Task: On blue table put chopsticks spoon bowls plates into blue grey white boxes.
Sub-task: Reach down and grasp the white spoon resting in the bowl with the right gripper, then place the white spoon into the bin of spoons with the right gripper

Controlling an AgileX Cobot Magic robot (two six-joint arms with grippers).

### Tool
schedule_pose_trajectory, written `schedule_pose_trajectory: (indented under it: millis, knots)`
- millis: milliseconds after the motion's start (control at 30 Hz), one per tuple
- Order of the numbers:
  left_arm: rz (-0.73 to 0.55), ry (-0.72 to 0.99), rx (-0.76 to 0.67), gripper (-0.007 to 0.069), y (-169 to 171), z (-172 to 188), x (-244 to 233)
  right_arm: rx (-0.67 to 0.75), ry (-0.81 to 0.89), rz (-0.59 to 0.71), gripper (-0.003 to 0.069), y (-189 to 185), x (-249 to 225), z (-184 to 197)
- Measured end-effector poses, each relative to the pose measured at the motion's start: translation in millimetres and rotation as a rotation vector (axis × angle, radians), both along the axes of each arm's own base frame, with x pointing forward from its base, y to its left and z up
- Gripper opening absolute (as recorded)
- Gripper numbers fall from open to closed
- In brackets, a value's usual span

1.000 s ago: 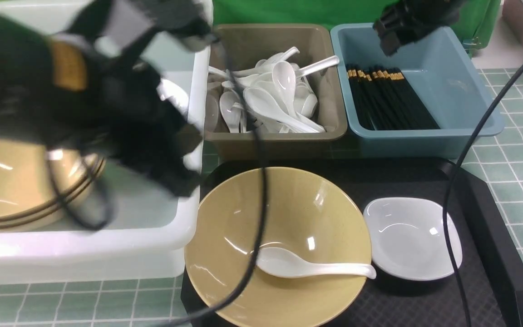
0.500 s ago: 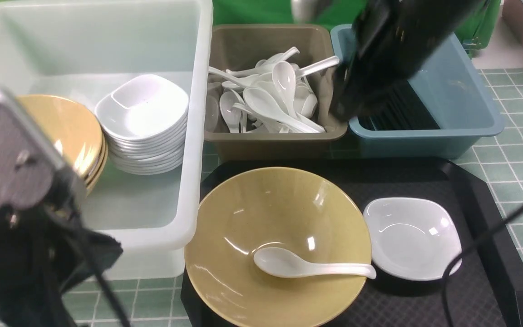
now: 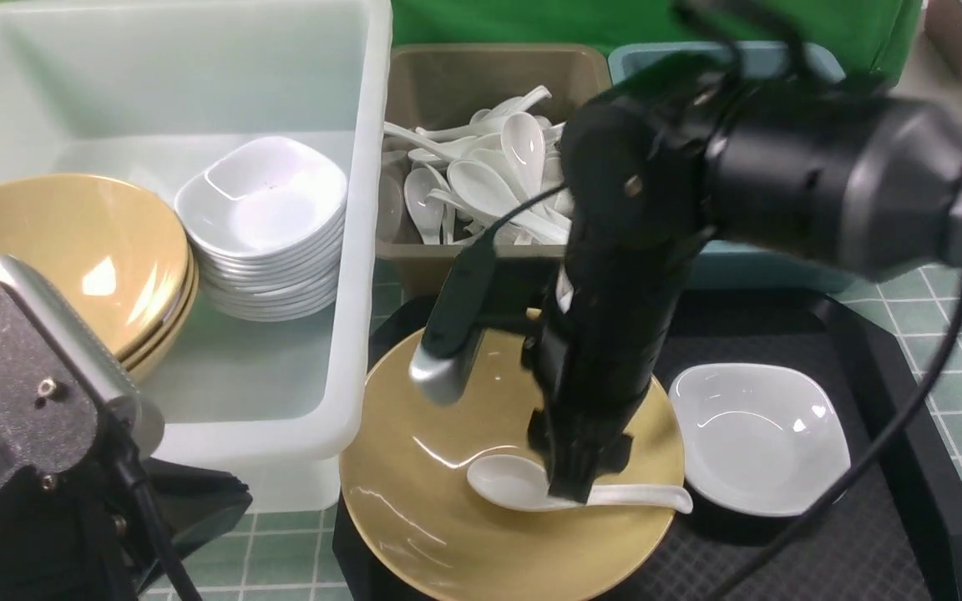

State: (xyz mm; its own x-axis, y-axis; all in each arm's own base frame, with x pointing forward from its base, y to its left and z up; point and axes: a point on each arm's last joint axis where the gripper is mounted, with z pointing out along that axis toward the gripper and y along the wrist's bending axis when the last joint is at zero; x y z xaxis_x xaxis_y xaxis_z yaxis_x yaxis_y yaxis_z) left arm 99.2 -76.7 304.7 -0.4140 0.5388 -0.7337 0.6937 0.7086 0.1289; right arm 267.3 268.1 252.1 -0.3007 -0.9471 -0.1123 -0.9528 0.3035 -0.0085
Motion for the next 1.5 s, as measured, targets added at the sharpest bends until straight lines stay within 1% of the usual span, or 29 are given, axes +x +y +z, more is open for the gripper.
schedule_pose_trajectory:
  millis: [67,200,267,333,533,633,700,733,767,800,833,967,1000,1033,1100,1133,1167,1200,1233,1267,1300,1333,1400,1433,1500]
  knots:
    - [0.000,0.000,0.000,0.0001,0.0,0.0,0.0,-0.005,0.005,0.009,0.0447,3.3,-1.8,-3.0]
    - [0.000,-0.001,-0.001,0.0001,-0.1,0.0,0.1,-0.013,0.011,0.028,0.0491,9.0,-6.0,-6.7]
    - [-0.001,-0.005,-0.003,0.0001,-0.2,0.3,0.3,-0.036,0.004,0.037,0.0524,9.7,-4.6,-11.3]
    - [-0.006,-0.008,0.002,0.0001,-0.2,0.3,0.3,-0.068,-0.005,0.047,0.0540,9.7,-1.6,-18.2]
    - [-0.012,-0.024,0.023,0.0001,0.7,0.0,1.0,-0.114,0.015,0.053,0.0529,12.4,3.2,-37.2]
    - [-0.011,-0.027,0.029,0.0001,1.1,-0.3,1.2,-0.129,0.031,0.050,0.0454,14.0,4.7,-46.4]
    - [-0.011,-0.027,0.031,0.0001,1.2,-0.6,1.3,-0.129,0.032,0.037,0.0344,14.3,4.9,-47.3]
    - [-0.011,-0.027,0.031,0.0001,1.2,-0.6,1.3,-0.129,0.032,0.035,0.0344,14.3,4.9,-47.3]
    - [-0.011,-0.029,0.031,0.0001,1.2,-0.5,1.4,-0.129,0.032,0.025,0.0260,14.2,5.0,-47.3]
    - [-0.011,-0.032,0.029,0.0001,1.0,-0.3,1.5,-0.130,0.033,0.018,0.0204,14.2,5.0,-47.0]
    - [-0.011,-0.038,0.025,0.0001,0.8,0.2,1.9,-0.124,0.028,0.005,0.0169,14.1,4.9,-44.8]
    - [0.014,-0.056,-0.027,0.0001,-0.9,3.4,4.0,-0.109,0.011,-0.024,0.0144,13.4,4.2,-37.7]
    - [0.039,-0.062,-0.064,0.0001,-1.7,5.9,5.5,-0.113,-0.011,-0.028,0.0088,11.3,4.8,-33.1]
    - [0.060,-0.065,-0.087,0.0001,-2.5,8.4,7.5,-0.120,-0.026,-0.031,0.0069,9.7,5.1,-30.2]
    - [0.105,-0.074,-0.120,0.0001,-5.1,16.1,14.4,-0.121,-0.083,-0.051,0.0062,4.5,7.6,-15.4]
    - [0.113,-0.074,-0.126,0.0001,-4.9,17.2,14.6,-0.122,-0.086,-0.055,0.0062,4.0,8.4,-14.8]
    - [0.149,-0.083,-0.127,0.0001,-7.8,22.8,23.0,-0.094,-0.132,-0.079,0.0062,-0.2,13.3,2.8]
    - [0.149,-0.084,-0.128,0.0001,-8.5,23.5,23.9,-0.085,-0.140,-0.086,0.0062,-0.8,15.1,6.5]
    - [0.178,-0.103,-0.113,0.0001,-11.7,29.7,33.7,-0.044,-0.187,-0.128,0.0062,-5.8,23.5,25.1]
    - [0.181,-0.105,-0.110,0.0001,-13.1,31.3,36.1,-0.039,-0.192,-0.132,0.0062,-6.4,24.6,27.3]
    - [0.204,-0.120,-0.096,0.0001,-16.8,36.7,46.0,0.002,-0.232,-0.171,0.0062,-10.8,34.3,40.9]
    - [0.212,-0.127,-0.091,0.0001,-17.7,38.4,49.2,0.013,-0.244,-0.181,0.0062,-12.1,37.2,44.2]
    - [0.268,-0.136,-0.079,0.0001,-22.3,47.0,70.4,0.106,-0.338,-0.250,0.0062,-19.6,57.1,64.5]
    - [0.275,-0.136,-0.079,0.0001,-22.3,47.6,72.1,0.113,-0.345,-0.254,0.0062,-20.1,58.4,65.6]
    - [0.338,-0.143,-0.086,0.0001,-20.6,54.5,92.6,0.203,-0.425,-0.305,0.0062,-24.5,72.9,78.2]
